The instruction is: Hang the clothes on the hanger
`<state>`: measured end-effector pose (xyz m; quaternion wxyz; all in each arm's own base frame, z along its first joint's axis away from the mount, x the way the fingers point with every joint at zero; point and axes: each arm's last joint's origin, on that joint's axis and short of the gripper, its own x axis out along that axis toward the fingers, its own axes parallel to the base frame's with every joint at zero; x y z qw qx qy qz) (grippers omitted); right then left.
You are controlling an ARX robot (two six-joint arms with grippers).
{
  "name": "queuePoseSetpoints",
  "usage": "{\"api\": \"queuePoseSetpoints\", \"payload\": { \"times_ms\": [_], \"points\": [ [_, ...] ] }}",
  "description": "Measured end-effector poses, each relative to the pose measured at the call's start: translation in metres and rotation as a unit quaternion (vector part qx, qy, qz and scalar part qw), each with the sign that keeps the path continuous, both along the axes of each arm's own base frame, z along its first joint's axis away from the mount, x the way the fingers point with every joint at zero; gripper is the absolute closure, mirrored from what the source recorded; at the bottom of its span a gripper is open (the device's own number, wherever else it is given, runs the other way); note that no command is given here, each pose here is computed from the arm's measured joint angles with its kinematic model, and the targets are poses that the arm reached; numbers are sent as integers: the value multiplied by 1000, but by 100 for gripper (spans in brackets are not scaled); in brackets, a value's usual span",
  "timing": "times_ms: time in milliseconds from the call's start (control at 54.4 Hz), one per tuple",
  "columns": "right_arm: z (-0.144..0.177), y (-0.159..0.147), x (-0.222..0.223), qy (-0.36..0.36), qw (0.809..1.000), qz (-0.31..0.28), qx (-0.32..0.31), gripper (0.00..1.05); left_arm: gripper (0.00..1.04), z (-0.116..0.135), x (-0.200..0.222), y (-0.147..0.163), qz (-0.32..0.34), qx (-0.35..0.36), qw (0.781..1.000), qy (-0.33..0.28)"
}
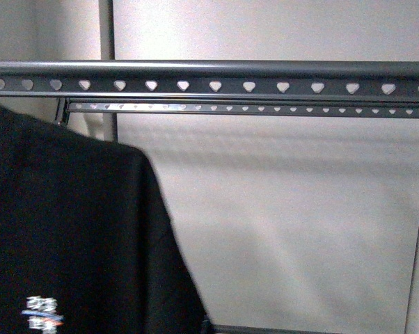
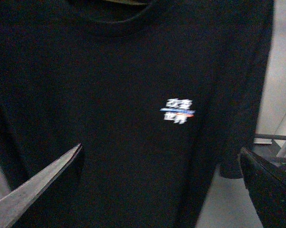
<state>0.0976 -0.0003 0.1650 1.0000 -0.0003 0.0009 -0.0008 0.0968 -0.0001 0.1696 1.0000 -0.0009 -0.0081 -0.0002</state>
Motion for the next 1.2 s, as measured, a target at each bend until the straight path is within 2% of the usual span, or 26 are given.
{"api": "queuePoseSetpoints", "payload": {
  "times_ms": [221,276,349,478,570,644,791,1067,1195],
  "points": [
    [0,0,0,0,1000,0,0,7,7,0,0,0,-4,-3,1000,2],
    [0,0,0,0,1000,0,0,7,7,0,5,1,-44,-53,996,60],
    [0,0,0,0,1000,0,0,7,7,14,24,5,15,-137,986,96],
    [0,0,0,0,1000,0,0,7,7,51,66,8,95,-247,961,85],
    [0,0,0,0,1000,0,0,7,7,70,100,9,140,-299,941,70],
    [0,0,0,0,1000,0,0,7,7,76,126,10,171,-326,927,76],
    [0,0,0,0,1000,0,0,7,7,80,176,10,223,-347,907,82],
    [0,0,0,0,1000,0,0,7,7,90,234,13,271,-343,897,67],
    [0,0,0,0,1000,0,0,7,29,87,252,17,296,-333,891,90]
  ]
}}
